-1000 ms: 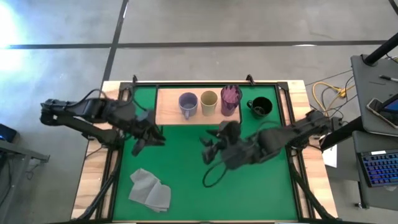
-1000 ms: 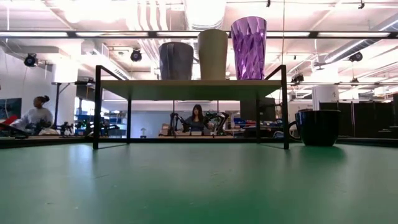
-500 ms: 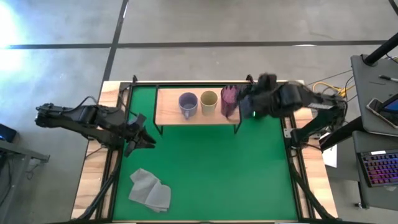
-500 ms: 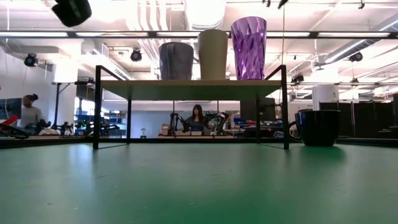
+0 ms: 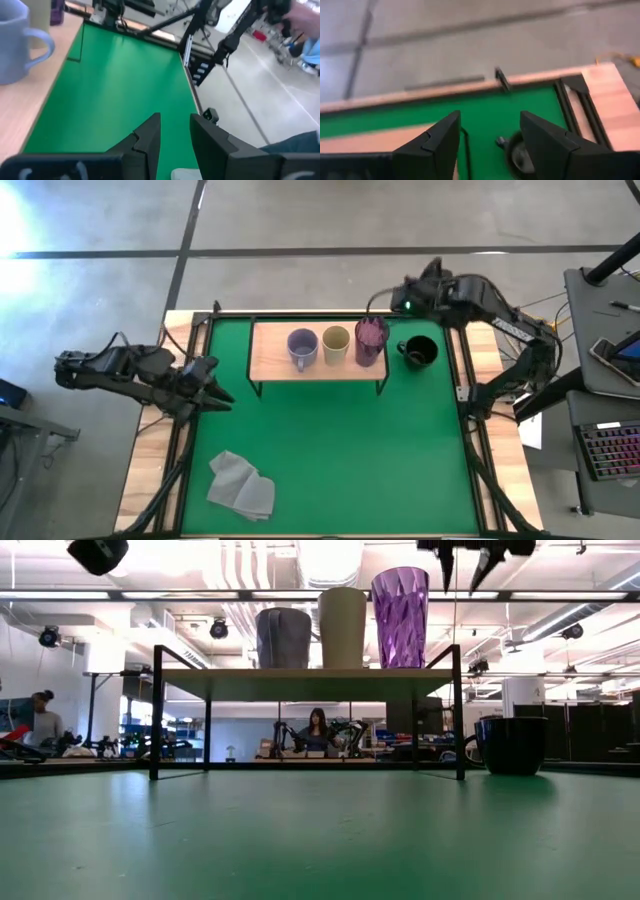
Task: Stack small to large cups/mugs on shelf
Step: Put the black mug on the shelf
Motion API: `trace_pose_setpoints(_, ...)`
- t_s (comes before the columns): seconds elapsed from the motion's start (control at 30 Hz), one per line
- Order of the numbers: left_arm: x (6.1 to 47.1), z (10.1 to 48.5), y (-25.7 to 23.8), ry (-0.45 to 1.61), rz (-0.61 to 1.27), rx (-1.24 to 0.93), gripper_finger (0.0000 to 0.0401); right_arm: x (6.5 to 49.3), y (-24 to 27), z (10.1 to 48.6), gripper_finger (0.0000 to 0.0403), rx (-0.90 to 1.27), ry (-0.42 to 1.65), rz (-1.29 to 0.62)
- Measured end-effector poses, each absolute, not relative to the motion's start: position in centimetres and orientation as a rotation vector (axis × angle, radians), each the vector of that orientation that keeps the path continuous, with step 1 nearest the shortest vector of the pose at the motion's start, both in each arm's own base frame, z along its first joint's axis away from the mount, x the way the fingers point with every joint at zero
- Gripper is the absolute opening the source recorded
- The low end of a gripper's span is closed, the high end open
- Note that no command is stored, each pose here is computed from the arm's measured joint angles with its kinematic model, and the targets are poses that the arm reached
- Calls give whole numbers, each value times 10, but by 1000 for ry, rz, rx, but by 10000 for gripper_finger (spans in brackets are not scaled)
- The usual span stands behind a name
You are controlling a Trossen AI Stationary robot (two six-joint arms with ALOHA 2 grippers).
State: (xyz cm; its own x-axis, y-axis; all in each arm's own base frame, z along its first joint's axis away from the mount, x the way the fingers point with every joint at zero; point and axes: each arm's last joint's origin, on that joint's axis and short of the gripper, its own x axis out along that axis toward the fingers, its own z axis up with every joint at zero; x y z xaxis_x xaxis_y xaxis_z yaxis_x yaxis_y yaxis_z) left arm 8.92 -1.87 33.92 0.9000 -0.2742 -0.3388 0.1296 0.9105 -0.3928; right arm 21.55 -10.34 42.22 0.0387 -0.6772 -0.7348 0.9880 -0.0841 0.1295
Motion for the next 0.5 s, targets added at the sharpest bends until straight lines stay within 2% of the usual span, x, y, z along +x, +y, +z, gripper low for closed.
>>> trace_pose_setpoints(0.13,83,342,-16,354,-160,-428,89,199,-142,415,198,866,685,-1429)
trace_pose_setpoints(0.3,78,345,-15,316,-154,-447,89,176,-181,398,198,1048,787,-1315)
trace_pose_setpoints(0.4,75,345,-14,304,-153,-480,89,167,-195,380,198,1149,895,-1238)
trace_pose_setpoints(0.5,73,345,-14,296,-144,-497,89,161,-197,360,198,1168,1021,-1247)
